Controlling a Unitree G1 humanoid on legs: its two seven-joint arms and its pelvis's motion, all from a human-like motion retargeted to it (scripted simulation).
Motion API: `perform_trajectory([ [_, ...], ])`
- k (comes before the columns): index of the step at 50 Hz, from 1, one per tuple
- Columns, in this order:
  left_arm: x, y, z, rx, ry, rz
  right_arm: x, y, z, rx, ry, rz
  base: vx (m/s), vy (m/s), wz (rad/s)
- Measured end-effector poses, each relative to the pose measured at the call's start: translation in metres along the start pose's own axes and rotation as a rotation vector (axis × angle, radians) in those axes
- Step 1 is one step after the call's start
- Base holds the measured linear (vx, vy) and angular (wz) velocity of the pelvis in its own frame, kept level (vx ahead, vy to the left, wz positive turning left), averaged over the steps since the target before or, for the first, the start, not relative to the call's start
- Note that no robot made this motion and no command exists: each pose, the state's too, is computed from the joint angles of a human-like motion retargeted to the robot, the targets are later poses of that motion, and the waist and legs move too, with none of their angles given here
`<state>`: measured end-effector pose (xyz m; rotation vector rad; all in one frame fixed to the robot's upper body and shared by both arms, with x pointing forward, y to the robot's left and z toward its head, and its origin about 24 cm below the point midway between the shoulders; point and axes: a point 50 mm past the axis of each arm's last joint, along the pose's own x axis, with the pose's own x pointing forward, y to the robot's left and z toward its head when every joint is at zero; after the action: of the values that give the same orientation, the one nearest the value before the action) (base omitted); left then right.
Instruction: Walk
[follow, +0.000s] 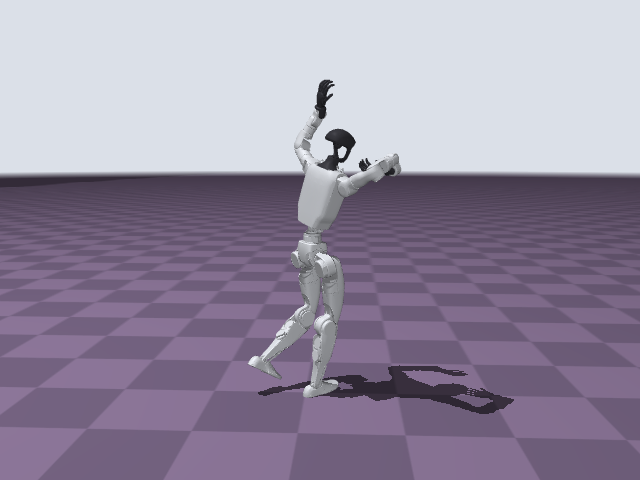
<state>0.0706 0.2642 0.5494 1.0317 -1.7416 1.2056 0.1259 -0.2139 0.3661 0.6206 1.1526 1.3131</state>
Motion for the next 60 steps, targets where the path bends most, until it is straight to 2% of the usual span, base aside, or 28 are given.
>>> perform_trajectory([
  [2,0.009,-0.041,0.008,-0.050,0.027,-0.052,-0.002,-0.006,0.017,0.022,-0.014,0.026,0.21,0.01,-0.69],
  [4,0.042,-0.080,0.045,-0.071,-0.018,-0.097,-0.005,-0.011,0.030,0.024,-0.039,0.063,0.24,0.00,-0.77],
  [5,0.067,-0.085,0.069,-0.042,-0.064,-0.097,-0.006,-0.011,0.036,0.006,-0.045,0.086,0.25,0.00,-0.77],
  [8,0.117,-0.066,0.107,-0.015,-0.115,-0.036,-0.004,-0.002,0.048,-0.092,-0.040,0.161,0.25,-0.01,-0.62],
  [13,0.126,-0.066,0.121,0.013,-0.138,-0.040,-0.002,-0.005,0.053,-0.103,-0.031,0.218,0.27,0.00,-0.44],
  [30,0.133,-0.070,0.143,0.021,-0.172,-0.056,-0.008,-0.009,0.061,-0.138,-0.067,0.311,0.38,0.03,-0.21],
  [60,0.115,-0.099,0.160,-0.193,-0.157,-0.109,0.003,-0.037,0.060,-0.008,-0.011,0.351,0.38,0.07,0.21],
])
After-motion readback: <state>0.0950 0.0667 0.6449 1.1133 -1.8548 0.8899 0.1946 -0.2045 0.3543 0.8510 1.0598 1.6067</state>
